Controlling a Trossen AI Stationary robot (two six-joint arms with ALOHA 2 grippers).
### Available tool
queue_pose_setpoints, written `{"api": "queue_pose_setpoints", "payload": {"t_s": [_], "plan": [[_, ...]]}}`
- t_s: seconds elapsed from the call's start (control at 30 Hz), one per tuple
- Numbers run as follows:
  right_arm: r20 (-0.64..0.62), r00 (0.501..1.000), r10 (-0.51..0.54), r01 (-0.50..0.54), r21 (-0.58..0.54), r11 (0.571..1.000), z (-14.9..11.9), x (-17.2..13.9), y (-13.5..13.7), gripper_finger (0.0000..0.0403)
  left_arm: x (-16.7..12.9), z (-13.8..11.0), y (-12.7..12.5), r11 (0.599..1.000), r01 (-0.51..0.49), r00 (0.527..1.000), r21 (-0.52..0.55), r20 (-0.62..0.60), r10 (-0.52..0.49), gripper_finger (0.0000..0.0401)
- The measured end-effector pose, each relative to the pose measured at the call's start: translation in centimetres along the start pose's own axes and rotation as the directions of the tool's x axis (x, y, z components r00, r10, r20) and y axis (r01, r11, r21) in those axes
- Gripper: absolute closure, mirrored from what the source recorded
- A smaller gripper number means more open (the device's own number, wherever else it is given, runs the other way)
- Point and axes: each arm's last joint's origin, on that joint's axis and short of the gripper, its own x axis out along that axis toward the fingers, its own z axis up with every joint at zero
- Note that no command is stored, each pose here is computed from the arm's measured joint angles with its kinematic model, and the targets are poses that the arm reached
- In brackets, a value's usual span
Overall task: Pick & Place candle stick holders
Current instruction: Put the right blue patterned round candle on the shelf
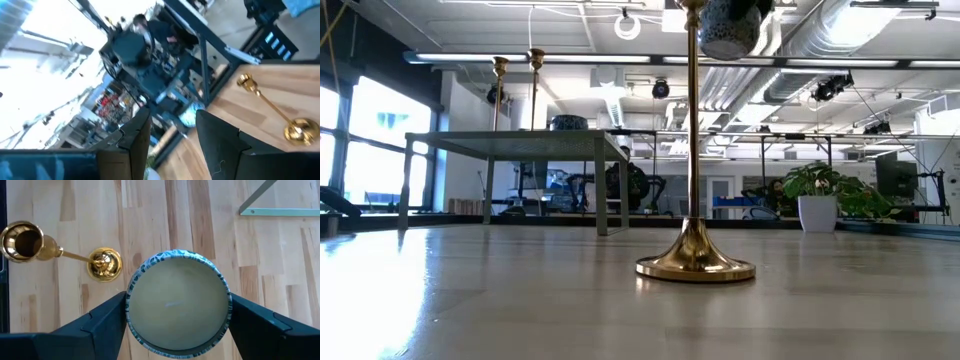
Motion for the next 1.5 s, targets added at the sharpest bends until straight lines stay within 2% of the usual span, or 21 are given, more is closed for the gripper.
{"api": "queue_pose_setpoints", "payload": {"t_s": [0.2,0.33,0.4,0.53,0.63,0.73,0.9,1.03,1.2,1.33,1.5], "plan": [[0.011,1.000,0.002,-0.002,-0.013,1.000,0.2,0.0,-0.2,0.0112,-0.1,0.7,0.5,1.000,-0.017,0.993,0.007,0.119,0.016,0.0247],[0.013,1.000,-0.001,0.001,-0.020,1.000,0.2,0.0,-0.2,0.0112,-0.1,1.0,0.5,0.993,0.041,0.982,-0.112,0.188,-0.019,0.0247],[0.013,1.000,-0.002,0.003,-0.021,1.000,0.2,0.0,-0.2,0.0112,-0.1,1.1,0.5,0.989,0.060,0.979,-0.132,0.202,-0.032,0.0247],[0.014,1.000,-0.001,0.001,-0.020,1.000,0.2,0.0,-0.2,0.0112,0.0,0.9,0.5,0.998,0.014,0.988,-0.062,0.154,-0.005,0.0247],[0.013,1.000,0.004,-0.003,-0.021,1.000,0.2,0.0,-0.2,0.0112,0.6,0.5,0.5,0.998,-0.019,0.995,-0.057,0.092,0.024,0.0247],[0.013,1.000,0.005,-0.004,-0.022,1.000,0.2,0.0,-0.2,0.0112,1.7,0.6,1.0,0.999,0.012,0.998,-0.033,0.061,-0.010,0.0247],[0.015,1.000,0.005,-0.005,-0.023,1.000,0.2,0.0,-0.2,0.0112,4.2,2.2,2.6,0.991,0.099,0.995,0.094,-0.039,-0.096,0.0247],[0.014,1.000,0.006,-0.005,-0.039,0.999,0.2,-0.1,-0.2,0.0112,6.0,3.4,3.4,0.973,0.184,0.978,0.142,-0.125,-0.167,0.0247],[0.047,0.999,0.011,-0.009,-0.061,0.998,0.8,-1.2,-0.2,0.0112,6.7,4.2,3.6,0.918,0.294,0.950,0.265,-0.183,-0.252,0.0247],[0.071,0.997,-0.010,0.016,-0.090,0.996,1.2,-2.2,-0.2,0.0112,6.6,4.1,3.5,0.884,0.315,0.937,0.346,-0.259,-0.233,0.0247],[0.130,0.991,-0.021,0.031,-0.079,0.996,2.1,-3.7,-0.9,0.0112,6.7,4.1,3.7,0.870,0.291,0.939,0.399,-0.293,-0.180,0.0247]]}}
